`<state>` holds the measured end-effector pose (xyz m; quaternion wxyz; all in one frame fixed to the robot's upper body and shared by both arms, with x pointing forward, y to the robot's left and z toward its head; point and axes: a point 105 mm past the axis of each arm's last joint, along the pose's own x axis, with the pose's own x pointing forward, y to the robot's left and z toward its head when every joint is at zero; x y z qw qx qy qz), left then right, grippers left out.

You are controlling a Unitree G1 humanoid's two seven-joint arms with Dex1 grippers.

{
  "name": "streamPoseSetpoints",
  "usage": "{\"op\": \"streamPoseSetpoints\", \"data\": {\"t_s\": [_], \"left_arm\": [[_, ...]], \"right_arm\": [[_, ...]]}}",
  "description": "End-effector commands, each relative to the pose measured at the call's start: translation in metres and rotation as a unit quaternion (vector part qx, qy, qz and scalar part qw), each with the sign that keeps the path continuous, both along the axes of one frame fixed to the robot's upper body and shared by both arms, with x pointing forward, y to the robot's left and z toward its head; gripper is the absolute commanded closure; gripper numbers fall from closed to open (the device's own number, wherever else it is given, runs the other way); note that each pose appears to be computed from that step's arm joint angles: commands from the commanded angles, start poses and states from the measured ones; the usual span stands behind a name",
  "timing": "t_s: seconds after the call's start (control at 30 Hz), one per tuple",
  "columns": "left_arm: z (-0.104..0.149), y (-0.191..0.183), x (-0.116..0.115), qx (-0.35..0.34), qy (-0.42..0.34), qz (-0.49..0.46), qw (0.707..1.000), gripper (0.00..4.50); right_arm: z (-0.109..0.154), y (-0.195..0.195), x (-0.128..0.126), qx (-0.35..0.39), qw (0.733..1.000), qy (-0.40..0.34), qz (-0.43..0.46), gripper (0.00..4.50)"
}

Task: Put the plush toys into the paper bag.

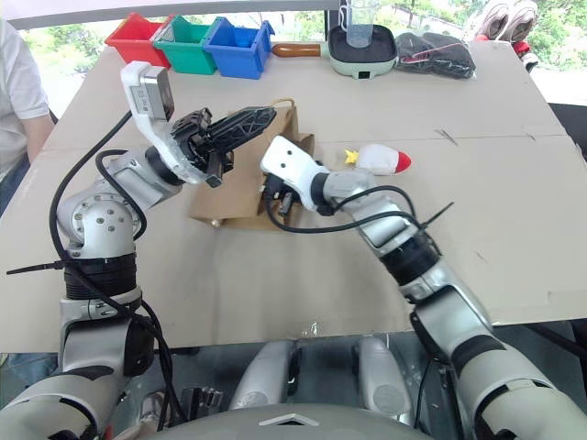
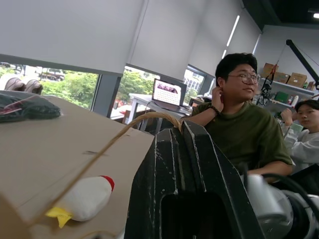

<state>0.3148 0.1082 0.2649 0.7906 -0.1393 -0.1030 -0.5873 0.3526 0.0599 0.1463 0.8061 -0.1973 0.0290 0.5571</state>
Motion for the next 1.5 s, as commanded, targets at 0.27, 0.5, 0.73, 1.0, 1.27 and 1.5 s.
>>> {"op": "streamPoseSetpoints", "data": {"t_s": [0.27,0.5,0.73,1.0,1.27,1.5], "left_arm": [[0.003,0.031,-0.011,-0.001,-0.017,0.061,0.998,4.50],[-0.005,0.044,-0.006,0.010,-0.014,0.112,0.994,4.50],[-0.002,0.045,0.000,-0.007,-0.030,0.151,0.988,4.50],[0.004,0.042,-0.004,-0.021,-0.042,0.150,0.988,4.50],[0.006,0.046,-0.007,-0.032,-0.040,0.156,0.986,4.50],[0.011,0.038,-0.004,-0.046,-0.032,0.136,0.989,4.50]], "right_arm": [[0.016,-0.026,-0.013,0.068,0.997,-0.020,0.013,0.58],[0.061,-0.085,-0.030,0.121,0.991,-0.030,-0.039,0.58],[0.053,-0.160,0.031,-0.028,0.971,-0.072,-0.225,0.58],[-0.007,-0.196,0.096,-0.115,0.943,0.011,-0.314,1.40],[0.024,-0.186,0.082,-0.021,0.974,-0.006,-0.228,4.47],[0.040,-0.137,0.013,-0.045,0.984,-0.122,-0.124,4.47]]}}
